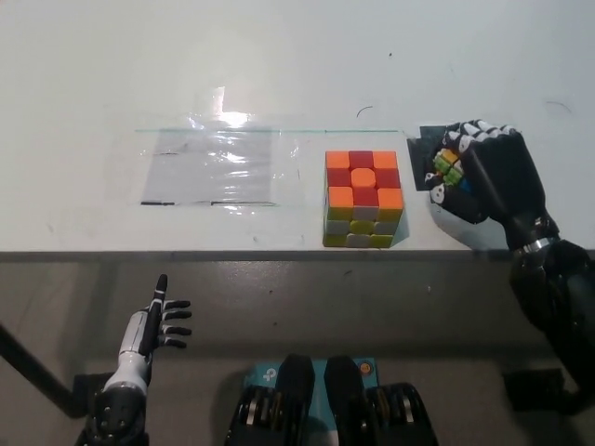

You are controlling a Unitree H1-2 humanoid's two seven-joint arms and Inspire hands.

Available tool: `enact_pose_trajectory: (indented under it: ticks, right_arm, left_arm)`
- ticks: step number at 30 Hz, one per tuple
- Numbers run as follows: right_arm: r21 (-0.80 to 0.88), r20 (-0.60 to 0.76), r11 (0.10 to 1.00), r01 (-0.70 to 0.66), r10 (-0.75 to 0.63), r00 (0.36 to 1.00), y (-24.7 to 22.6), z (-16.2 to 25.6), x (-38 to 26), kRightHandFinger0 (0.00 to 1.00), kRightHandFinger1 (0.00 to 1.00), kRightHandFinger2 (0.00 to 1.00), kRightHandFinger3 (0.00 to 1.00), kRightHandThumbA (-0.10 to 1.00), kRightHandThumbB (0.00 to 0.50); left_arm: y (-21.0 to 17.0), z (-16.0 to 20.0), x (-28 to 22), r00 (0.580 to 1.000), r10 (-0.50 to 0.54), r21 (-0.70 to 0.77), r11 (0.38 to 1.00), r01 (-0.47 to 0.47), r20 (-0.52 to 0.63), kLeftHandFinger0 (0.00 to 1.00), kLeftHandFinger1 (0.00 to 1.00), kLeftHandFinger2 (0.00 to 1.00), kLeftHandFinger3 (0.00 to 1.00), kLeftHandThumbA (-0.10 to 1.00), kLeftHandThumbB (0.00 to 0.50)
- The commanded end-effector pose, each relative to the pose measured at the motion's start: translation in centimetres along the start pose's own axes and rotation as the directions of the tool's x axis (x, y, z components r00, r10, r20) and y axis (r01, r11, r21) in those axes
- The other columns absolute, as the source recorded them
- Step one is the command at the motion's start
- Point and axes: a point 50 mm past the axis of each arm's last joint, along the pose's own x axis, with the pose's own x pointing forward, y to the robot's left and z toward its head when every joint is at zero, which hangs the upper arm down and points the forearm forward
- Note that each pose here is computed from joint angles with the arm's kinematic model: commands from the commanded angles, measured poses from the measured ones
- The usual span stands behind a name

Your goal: The robot uses its right hand to pick up the small cube kept on the middle on the desk and place it on the bigger cube kept next to it

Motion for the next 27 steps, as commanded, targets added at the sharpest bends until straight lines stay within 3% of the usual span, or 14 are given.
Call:
enact_pose_trajectory:
  ticks: [1, 3, 5, 8, 10, 13, 15, 17, 21, 24, 27]
  right_arm:
    - [0.011, 0.076, 0.991, 0.13, -0.131, 0.989, -4.0, 1.1, 4.4, 0.0, 0.28, 0.57, 0.36, -0.1, 0.222]
    - [0.001, 0.08, 0.991, 0.132, -0.131, 0.988, -4.3, 1.3, 4.7, 0.0, 0.25, 0.54, 0.34, -0.1, 0.22]
    - [0.03, 0.123, 0.983, 0.179, -0.181, 0.976, -5.6, 1.9, 5.7, 0.0, 0.24, 0.58, 0.36, -0.1, 0.257]
    - [0.033, 0.145, 0.984, 0.174, -0.177, 0.974, -6.8, 2.5, 6.5, 0.0, 0.25, 0.62, 0.4, -0.1, 0.213]
    - [0.024, 0.17, 0.983, 0.181, -0.183, 0.968, -7.2, 2.9, 6.7, 0.0, 0.25, 0.63, 0.41, -0.1, 0.263]
    - [0.032, 0.194, 0.983, 0.183, -0.186, 0.963, -8.2, 3.9, 7.4, 0.0, 0.27, 0.63, 0.44, -0.1, 0.261]
    - [0.038, 0.202, 0.982, 0.183, -0.187, 0.961, -8.7, 4.5, 7.7, 0.0, 0.29, 0.64, 0.46, -0.1, 0.262]
    - [0.048, 0.22, 0.982, 0.181, -0.187, 0.958, -8.7, 5.3, 7.8, 0.0, 0.29, 0.65, 0.47, -0.1, 0.271]
    - [0.053, 0.233, 0.986, 0.159, -0.167, 0.958, -8.8, 6.6, 7.9, 0.0, 0.31, 0.67, 0.47, -0.1, 0.333]
    - [0.068, 0.239, 0.985, 0.159, -0.171, 0.956, -8.1, 7.3, 8.0, 0.0, 0.28, 0.67, 0.48, -0.1, 0.299]
    - [0.076, 0.24, 0.987, 0.139, -0.154, 0.959, -7.0, 7.8, 7.8, 0.0, 0.32, 0.71, 0.49, -0.1, 0.314]
  left_arm:
    - [0.3, 1.0, 0.3, 0.998, 0.015, 0.0, 1.0, -0.015, 0.057, 0.43, 0.46, 0.57, 0.56, 1.0, 0.059]
    - [0.4, 0.8, 0.3, 0.998, 0.014, -0.002, 1.0, -0.014, 0.054, 0.43, 0.46, 0.57, 0.55, 1.0, 0.064]
    - [0.5, 0.5, 0.2, 0.998, 0.01, -0.011, 1.0, -0.01, 0.057, 0.44, 0.46, 0.57, 0.54, 1.0, 0.06]
    - [0.5, 0.4, 0.2, 0.999, 0.016, -0.004, 1.0, -0.016, 0.05, 0.42, 0.44, 0.56, 0.52, 1.0, 0.068]
    - [0.5, 0.1, 0.0, 0.999, 0.02, -0.001, 1.0, -0.02, 0.042, 0.42, 0.44, 0.56, 0.53, 1.0, 0.073]
    - [0.6, -0.1, -0.1, 0.999, 0.016, 0.009, 1.0, -0.017, 0.033, 0.45, 0.46, 0.58, 0.57, 1.0, 0.063]
    - [0.6, 0.0, -0.2, 0.999, 0.017, -0.006, 1.0, -0.017, 0.039, 0.45, 0.46, 0.57, 0.55, 1.0, 0.04]
    - [0.6, -0.3, -0.3, 0.999, 0.022, -0.015, 1.0, -0.021, 0.032, 0.44, 0.45, 0.56, 0.54, 1.0, 0.049]
    - [0.5, -0.3, -0.3, 0.999, 0.021, -0.005, 1.0, -0.021, 0.025, 0.44, 0.46, 0.55, 0.54, 1.0, 0.041]
    - [0.6, -0.2, -0.3, 0.999, 0.025, -0.012, 1.0, -0.024, 0.027, 0.43, 0.44, 0.54, 0.53, 1.0, 0.041]
    - [0.7, -0.1, -0.1, 0.999, 0.026, -0.01, 1.0, -0.025, 0.021, 0.44, 0.45, 0.56, 0.55, 1.0, 0.073]
